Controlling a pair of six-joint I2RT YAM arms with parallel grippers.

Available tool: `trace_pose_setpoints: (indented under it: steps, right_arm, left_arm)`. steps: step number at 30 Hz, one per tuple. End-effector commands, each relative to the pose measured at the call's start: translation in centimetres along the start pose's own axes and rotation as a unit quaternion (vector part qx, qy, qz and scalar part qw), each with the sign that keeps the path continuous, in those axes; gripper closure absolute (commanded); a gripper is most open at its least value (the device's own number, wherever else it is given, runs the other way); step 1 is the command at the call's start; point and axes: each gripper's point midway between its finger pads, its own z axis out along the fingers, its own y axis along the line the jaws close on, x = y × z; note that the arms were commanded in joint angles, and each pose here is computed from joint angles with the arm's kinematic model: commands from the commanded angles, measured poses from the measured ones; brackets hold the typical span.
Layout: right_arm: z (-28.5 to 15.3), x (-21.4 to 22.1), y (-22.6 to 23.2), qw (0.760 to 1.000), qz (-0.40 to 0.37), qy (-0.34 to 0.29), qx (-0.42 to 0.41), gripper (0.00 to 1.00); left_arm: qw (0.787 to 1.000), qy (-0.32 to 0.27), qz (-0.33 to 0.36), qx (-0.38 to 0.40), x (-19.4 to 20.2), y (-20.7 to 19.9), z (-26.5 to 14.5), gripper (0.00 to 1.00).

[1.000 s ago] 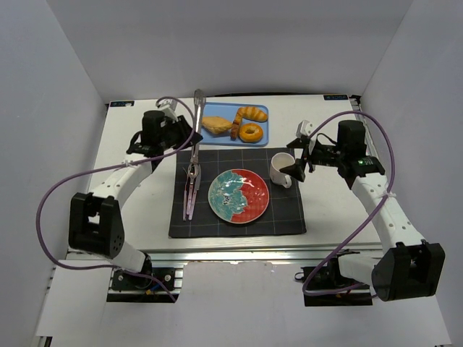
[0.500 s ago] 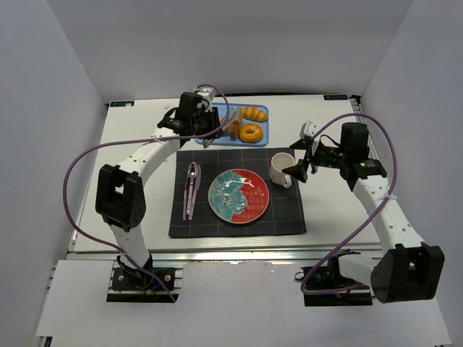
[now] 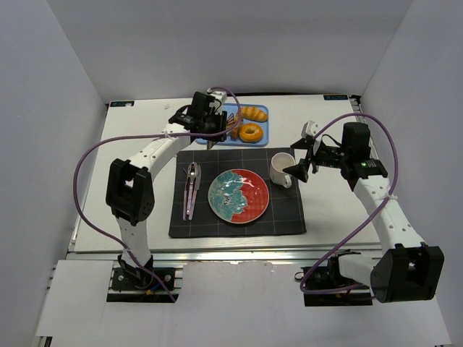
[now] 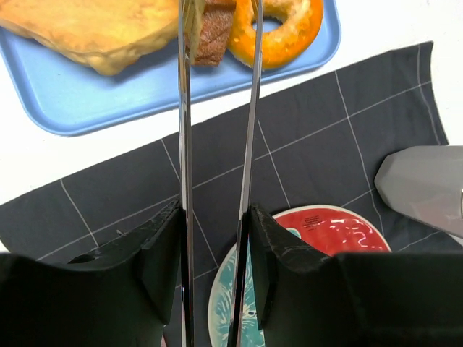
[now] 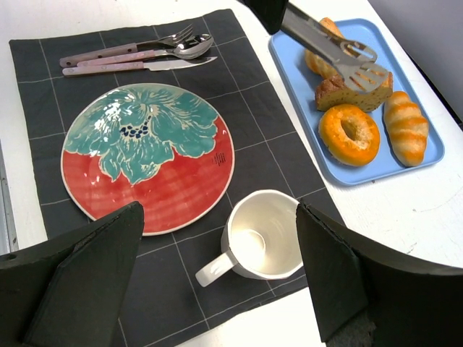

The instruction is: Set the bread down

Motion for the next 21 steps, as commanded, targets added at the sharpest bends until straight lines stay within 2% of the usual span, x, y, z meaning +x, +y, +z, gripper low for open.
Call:
trace_pose_setpoints:
  steps: [1, 6, 9, 10, 11, 14, 18, 21]
  right_arm:
    - [-0.1, -0.5, 0.1, 1.0, -0.009, -0.015, -0.003, 0.11]
    - [-0.2, -0.6, 0.1, 1.0, -0.009, -0.017, -0.003, 0.11]
    - [-0.2, -0.6, 0.1, 1.0, -0.009, -0.018, -0.003, 0.1]
    - [-0.2, -0.6, 0.1, 1.0, -0.009, -0.018, -0.003, 0.11]
    - [-0.2, -0.6, 0.0, 1.0, -0.008, -0.018, -0.002, 0.11]
    - [-0.2, -0.7, 0.0, 1.0, -0.008, -0.019, -0.002, 0.11]
    - [-0.4, -0.9, 0.1, 1.0, -0.012, -0.02, -0.002, 0.11]
    - [-0.5, -1.0, 0.0, 1.0, -0.013, -0.021, 0.0, 0.11]
  left_arm:
    - [1.0, -0.017, 0.016, 0.003, -1.7, -0.6, -0.7, 0.5]
    - [1.0, -0.012, 0.02, -0.002, -1.7, -0.4, -0.6, 0.5]
    - [1.0, -0.01, 0.021, -0.006, -1.6, -0.2, -0.4, 0.55]
    - [1.0, -0.009, 0.022, -0.006, -1.5, -0.3, -0.4, 0.58]
    - [1.0, -0.01, 0.022, -0.008, -1.6, -0.2, -0.4, 0.67]
    - [1.0, -0.022, 0.022, -0.004, -2.5, -0.5, -1.1, 0.82]
    - [0.998, -0.056, 0.019, 0.016, -4.7, -1.6, -3.6, 0.91]
    - [0.996, -0.073, 0.014, 0.046, -5.3, -2.9, -6.7, 0.92]
